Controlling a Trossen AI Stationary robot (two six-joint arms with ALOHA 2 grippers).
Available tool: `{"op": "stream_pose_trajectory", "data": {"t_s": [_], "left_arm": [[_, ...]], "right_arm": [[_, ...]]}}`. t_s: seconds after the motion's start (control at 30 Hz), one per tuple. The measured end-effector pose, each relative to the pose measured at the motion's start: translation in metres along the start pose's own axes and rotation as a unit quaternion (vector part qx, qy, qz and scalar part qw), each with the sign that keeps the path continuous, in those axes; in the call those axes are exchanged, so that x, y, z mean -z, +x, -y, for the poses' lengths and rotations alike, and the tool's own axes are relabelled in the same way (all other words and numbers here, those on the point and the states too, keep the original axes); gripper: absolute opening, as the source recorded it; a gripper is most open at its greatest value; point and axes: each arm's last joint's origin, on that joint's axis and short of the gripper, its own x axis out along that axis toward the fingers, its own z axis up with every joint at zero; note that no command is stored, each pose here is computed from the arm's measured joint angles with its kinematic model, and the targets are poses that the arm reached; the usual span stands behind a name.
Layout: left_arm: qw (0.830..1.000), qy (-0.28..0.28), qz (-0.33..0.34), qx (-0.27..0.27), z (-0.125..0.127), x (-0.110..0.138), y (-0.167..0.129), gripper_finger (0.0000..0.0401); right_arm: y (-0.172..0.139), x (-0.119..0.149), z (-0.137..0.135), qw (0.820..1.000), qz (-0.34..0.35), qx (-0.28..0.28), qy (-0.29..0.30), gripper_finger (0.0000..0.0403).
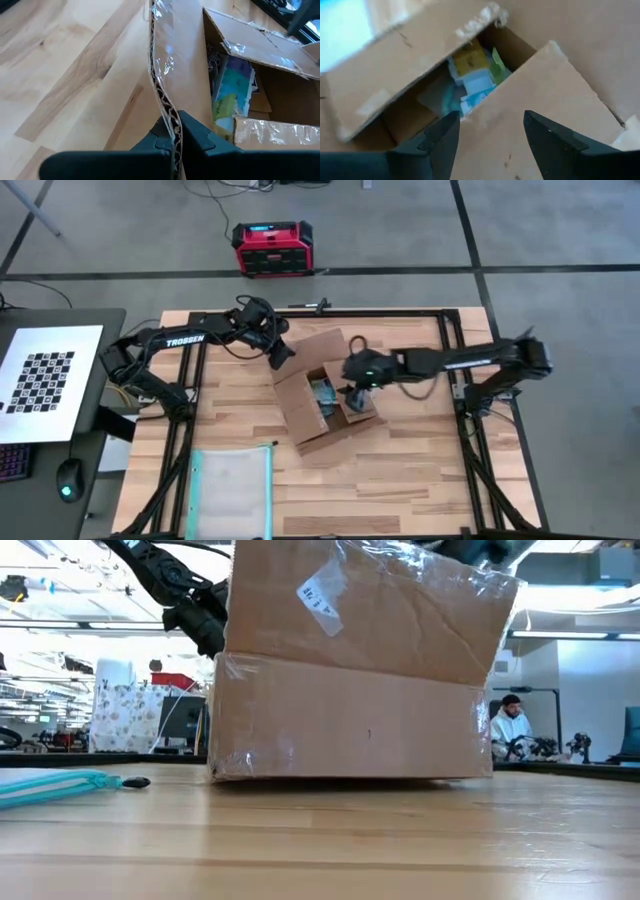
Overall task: Unpack boxes
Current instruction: Open the cardboard box using the gray cutter
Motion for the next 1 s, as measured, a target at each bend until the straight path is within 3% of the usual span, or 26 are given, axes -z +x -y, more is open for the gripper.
{"op": "stream_pose_trajectory", "data": {"t_s": [0.3, 0.6, 0.8, 1.0], "left_arm": [[1.000, 0.011, 0.001, 0.000, 0.000, -0.001, 0.000, 0.0000], [1.000, 0.027, 0.014, 0.005, 0.001, -0.004, 0.000, 0.0000], [0.999, 0.038, 0.014, 0.003, 0.003, -0.004, 0.001, 0.0000], [0.999, 0.054, 0.004, 0.007, 0.004, -0.002, 0.000, 0.0000]], "right_arm": [[0.030, -0.054, -0.019, 0.991, -0.117, 0.036, -0.046, 0.0179], [0.072, -0.037, -0.012, 0.945, -0.299, 0.115, -0.064, 0.0158], [0.050, -0.042, -0.002, 0.940, -0.305, 0.140, -0.058, 0.0138], [-0.004, -0.054, 0.011, 0.932, -0.262, 0.237, -0.085, 0.0120]]}}
